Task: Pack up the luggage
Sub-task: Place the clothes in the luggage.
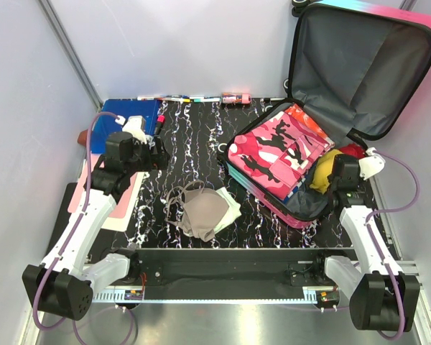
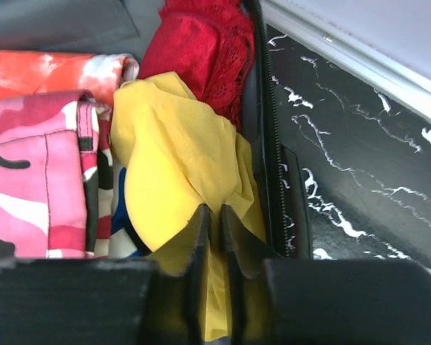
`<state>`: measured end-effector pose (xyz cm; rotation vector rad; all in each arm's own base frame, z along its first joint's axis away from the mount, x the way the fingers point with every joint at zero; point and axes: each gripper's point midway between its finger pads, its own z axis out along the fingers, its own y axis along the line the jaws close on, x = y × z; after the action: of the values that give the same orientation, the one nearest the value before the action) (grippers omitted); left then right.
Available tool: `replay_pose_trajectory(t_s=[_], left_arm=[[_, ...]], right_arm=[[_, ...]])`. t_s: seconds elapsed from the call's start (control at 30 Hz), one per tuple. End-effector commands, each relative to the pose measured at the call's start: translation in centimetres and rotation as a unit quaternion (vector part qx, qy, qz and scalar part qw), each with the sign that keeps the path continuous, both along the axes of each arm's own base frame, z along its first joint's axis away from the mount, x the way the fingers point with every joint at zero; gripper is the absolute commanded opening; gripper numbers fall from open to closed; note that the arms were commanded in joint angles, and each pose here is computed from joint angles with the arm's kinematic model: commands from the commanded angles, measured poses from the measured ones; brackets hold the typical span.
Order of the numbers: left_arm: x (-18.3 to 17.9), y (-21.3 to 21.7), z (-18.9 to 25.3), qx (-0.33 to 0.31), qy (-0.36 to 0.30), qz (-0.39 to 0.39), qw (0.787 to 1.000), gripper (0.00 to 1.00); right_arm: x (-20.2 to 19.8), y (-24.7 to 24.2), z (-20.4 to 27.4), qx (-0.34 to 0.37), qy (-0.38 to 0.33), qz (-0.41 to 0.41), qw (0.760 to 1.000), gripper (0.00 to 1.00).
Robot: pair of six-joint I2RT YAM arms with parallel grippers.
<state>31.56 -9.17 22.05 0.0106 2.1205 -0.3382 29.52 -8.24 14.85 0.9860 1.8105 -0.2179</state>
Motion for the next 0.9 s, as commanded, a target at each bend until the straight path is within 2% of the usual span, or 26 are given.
replay_pose_trajectory(t_s=[0.0, 0.07, 0.17, 0.27, 0.3, 0.37, 0.4, 0.5, 0.63, 0.87], left_arm=[[0.6, -0.3, 1.1, -0.006, -0.022, -0.002, 1.000, 0.99], [0.5, -0.3, 1.1, -0.006, -0.022, -0.002, 1.000, 0.99], [0.6, -0.3, 1.2, -0.006, -0.024, -0.002, 1.000, 0.99], [0.6, -0.3, 1.2, -0.006, -0.024, -0.002, 1.000, 0.99], [0.5, -0.3, 1.2, -0.007, -0.024, -0.003, 1.000, 0.99], [0.5, -0.4, 1.1, -0.008, -0.023, -0.005, 1.000, 0.99], [0.5, -0.4, 1.2, -0.008, -0.023, -0.004, 1.000, 0.99], [0.5, -0.4, 1.3, -0.010, -0.024, -0.006, 1.000, 0.99], [0.4, -0.4, 1.2, -0.010, -0.024, -0.005, 1.000, 0.99], [0.5, -0.5, 1.3, -0.011, -0.025, -0.007, 1.000, 0.99]], right_arm=[[0.3, -0.9, 2.3, -0.020, -0.027, -0.017, 0.999, 0.44], [0.2, -1.1, 2.9, -0.027, -0.028, -0.020, 0.999, 0.71], [0.1, -1.3, 4.1, -0.037, -0.036, -0.021, 0.998, 0.79], [-0.1, -1.3, 5.9, -0.044, -0.053, -0.013, 0.998, 0.80], [-0.1, -1.2, 6.3, -0.047, -0.055, -0.009, 0.997, 0.79], [0.0, -0.6, 7.5, -0.043, -0.074, 0.010, 0.996, 0.69], [0.0, -0.4, 7.7, -0.043, -0.077, 0.019, 0.996, 0.58], [0.5, 0.6, 7.8, -0.029, -0.081, 0.045, 0.995, 0.42], [1.3, 1.1, 5.6, -0.014, -0.053, 0.057, 0.997, 0.39], [1.5, 1.1, 2.6, -0.004, -0.008, 0.055, 0.998, 0.43]])
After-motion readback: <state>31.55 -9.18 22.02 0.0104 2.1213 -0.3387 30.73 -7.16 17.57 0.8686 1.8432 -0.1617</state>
